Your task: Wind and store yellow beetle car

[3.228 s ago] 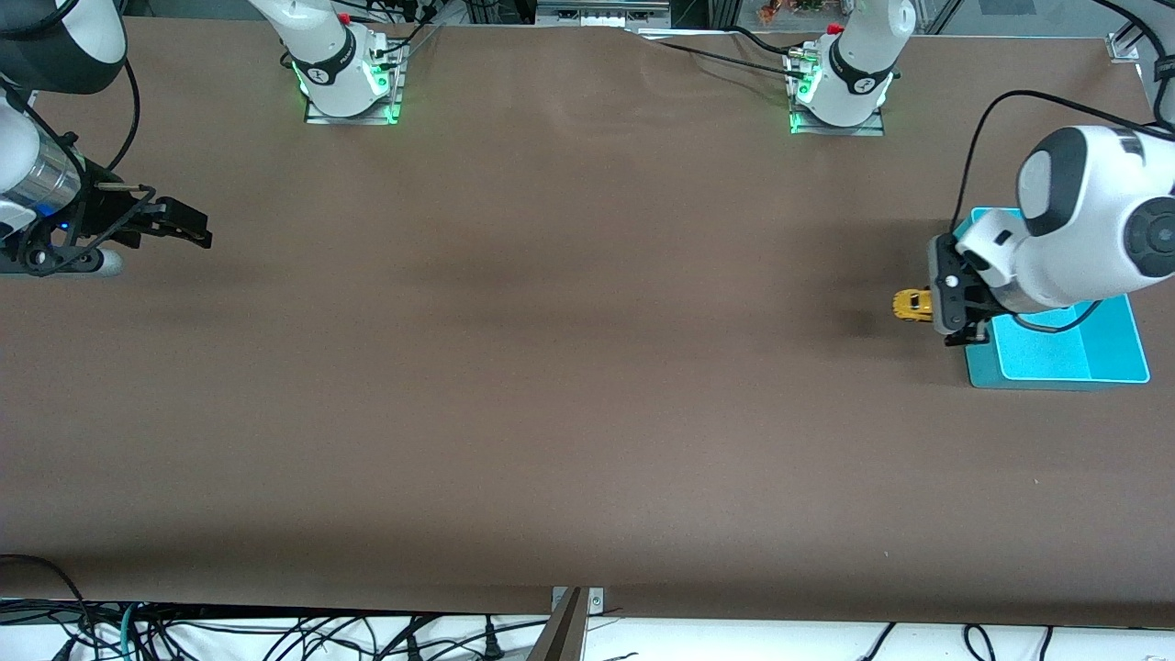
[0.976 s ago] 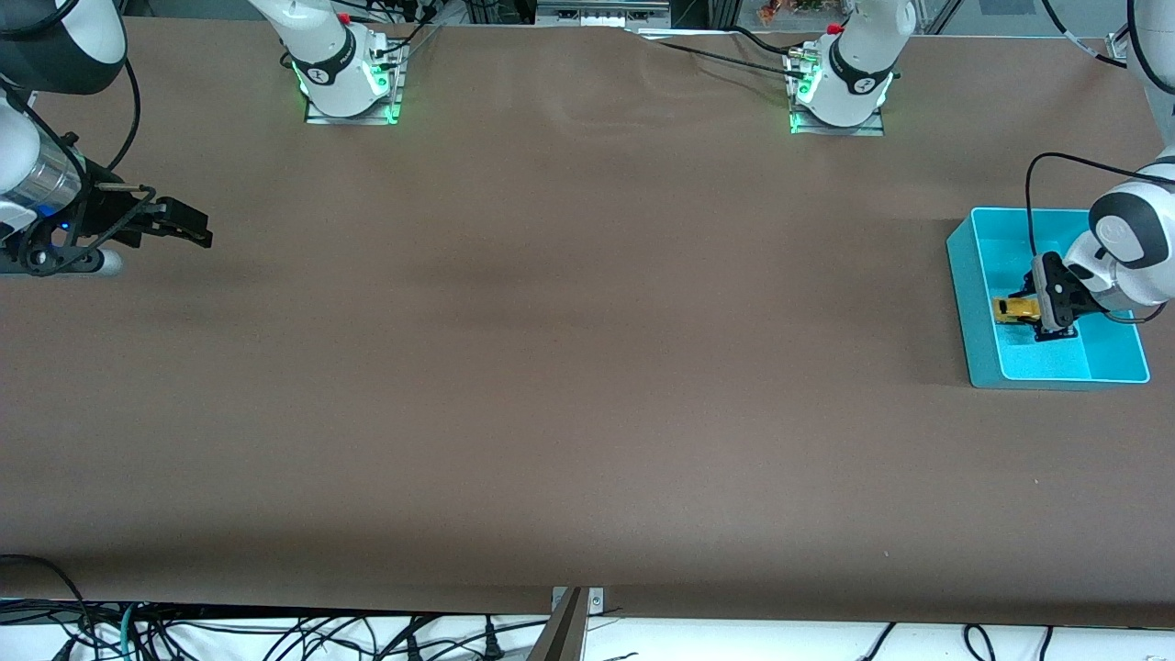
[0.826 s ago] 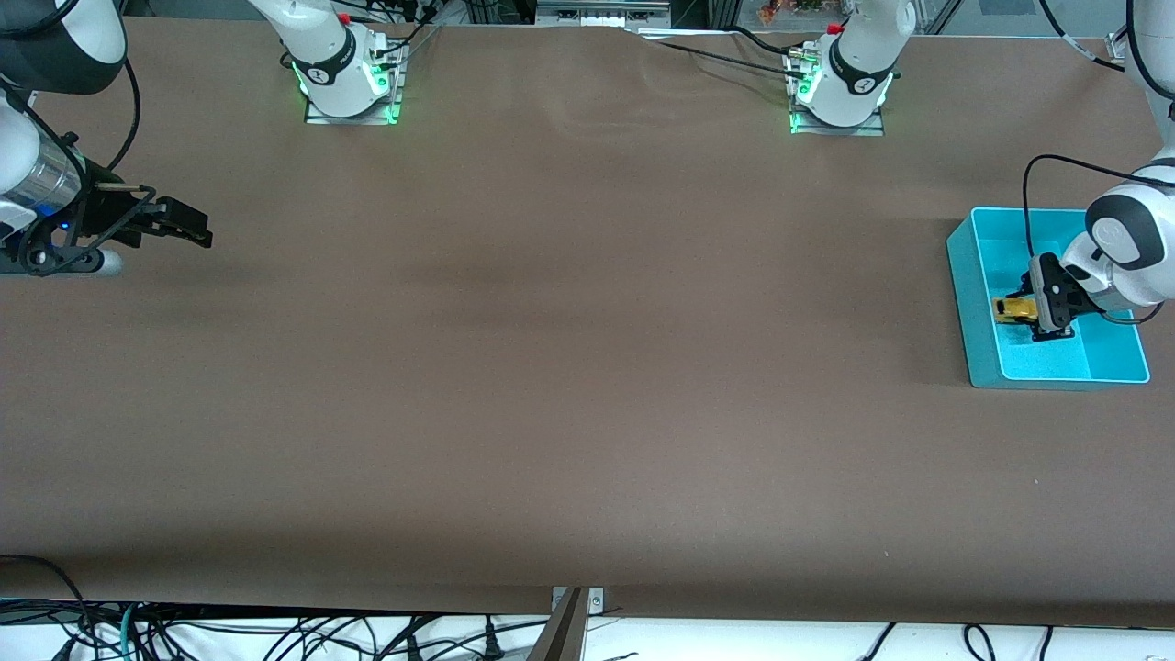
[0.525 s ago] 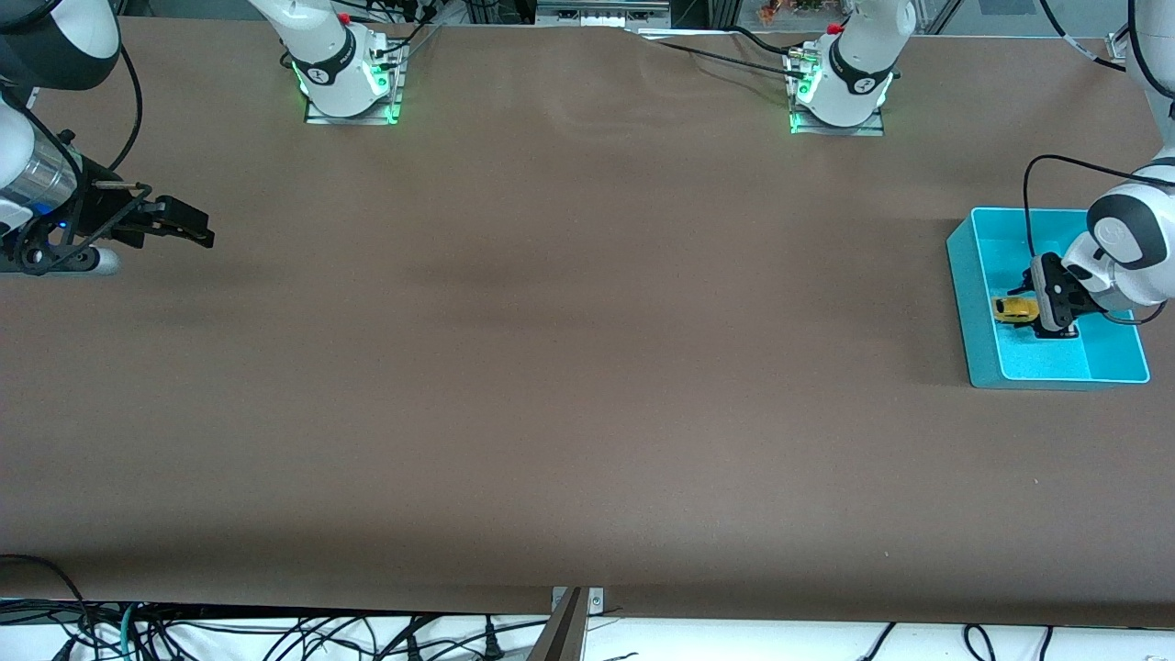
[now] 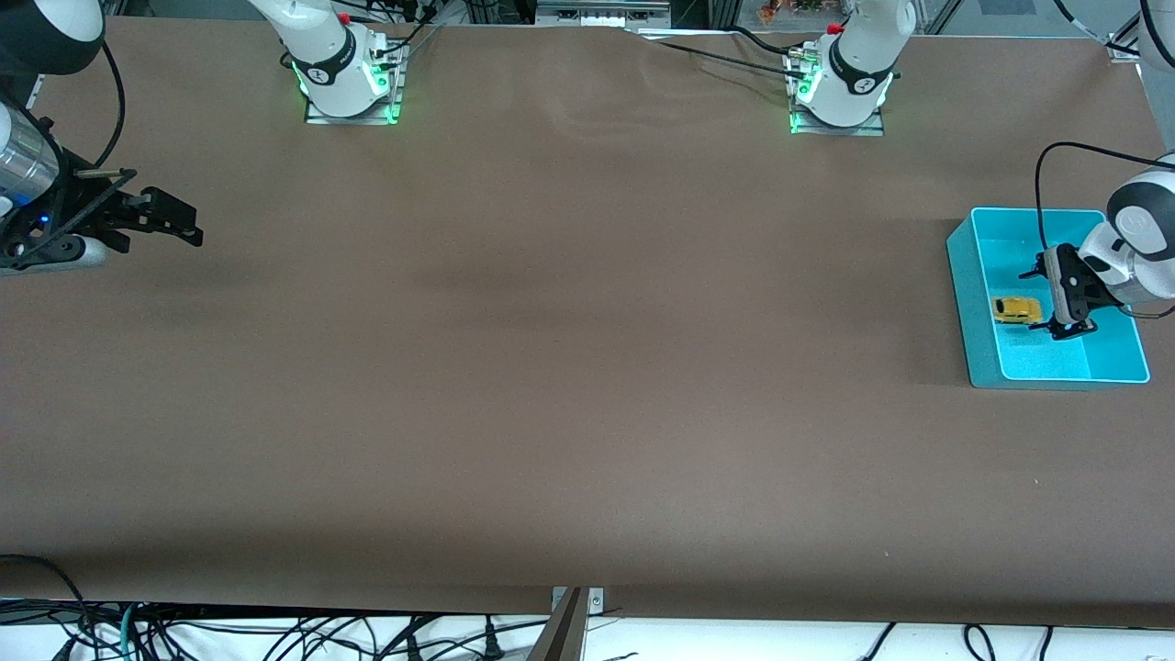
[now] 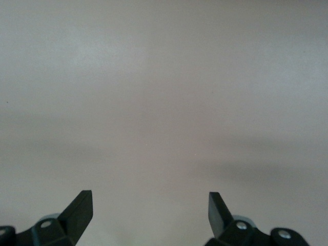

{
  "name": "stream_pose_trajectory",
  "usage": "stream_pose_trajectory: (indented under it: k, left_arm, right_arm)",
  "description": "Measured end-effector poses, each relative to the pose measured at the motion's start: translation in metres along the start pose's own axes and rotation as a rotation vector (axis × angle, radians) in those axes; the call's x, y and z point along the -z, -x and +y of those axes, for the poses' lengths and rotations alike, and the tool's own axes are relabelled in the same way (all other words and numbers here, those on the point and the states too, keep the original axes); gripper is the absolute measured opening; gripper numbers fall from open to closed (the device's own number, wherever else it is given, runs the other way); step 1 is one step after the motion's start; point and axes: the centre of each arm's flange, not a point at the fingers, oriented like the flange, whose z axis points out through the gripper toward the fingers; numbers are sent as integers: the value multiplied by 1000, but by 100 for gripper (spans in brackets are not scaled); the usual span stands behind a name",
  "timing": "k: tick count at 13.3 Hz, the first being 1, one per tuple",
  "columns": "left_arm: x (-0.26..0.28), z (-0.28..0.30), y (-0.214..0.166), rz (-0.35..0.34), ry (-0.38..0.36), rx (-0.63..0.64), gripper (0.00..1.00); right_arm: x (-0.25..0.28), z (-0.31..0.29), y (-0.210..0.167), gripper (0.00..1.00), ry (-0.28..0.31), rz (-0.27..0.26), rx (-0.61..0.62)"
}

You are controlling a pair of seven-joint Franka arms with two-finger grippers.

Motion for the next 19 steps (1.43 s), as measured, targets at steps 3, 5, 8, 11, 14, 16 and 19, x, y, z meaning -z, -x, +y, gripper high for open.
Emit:
stream_pose_trajectory:
  k: [3,5,8,11,14,16,19]
  left_arm:
    - [16,3,-4,16,13,20,100]
    - [24,2,-10,23,17,56,100]
    - [36,-5,-43,35,34,116,100]
    - [55,-13,-87,42,61,186,100]
    - [77,-16,-148,44,88,260,100]
    - [95,-18,-191,37,109,310,100]
    - [122,-20,-258,15,140,378,100]
  right_arm:
    - [15,-3,-2,100,3,32,12]
    - [23,-3,-3,100,5,48,14]
    - [40,-6,-1,100,4,52,23]
    - [61,-14,3,100,3,56,38]
    - [61,-21,2,100,2,53,50]
    - [59,-20,1,100,2,50,55]
    - [54,-19,-2,100,0,41,71]
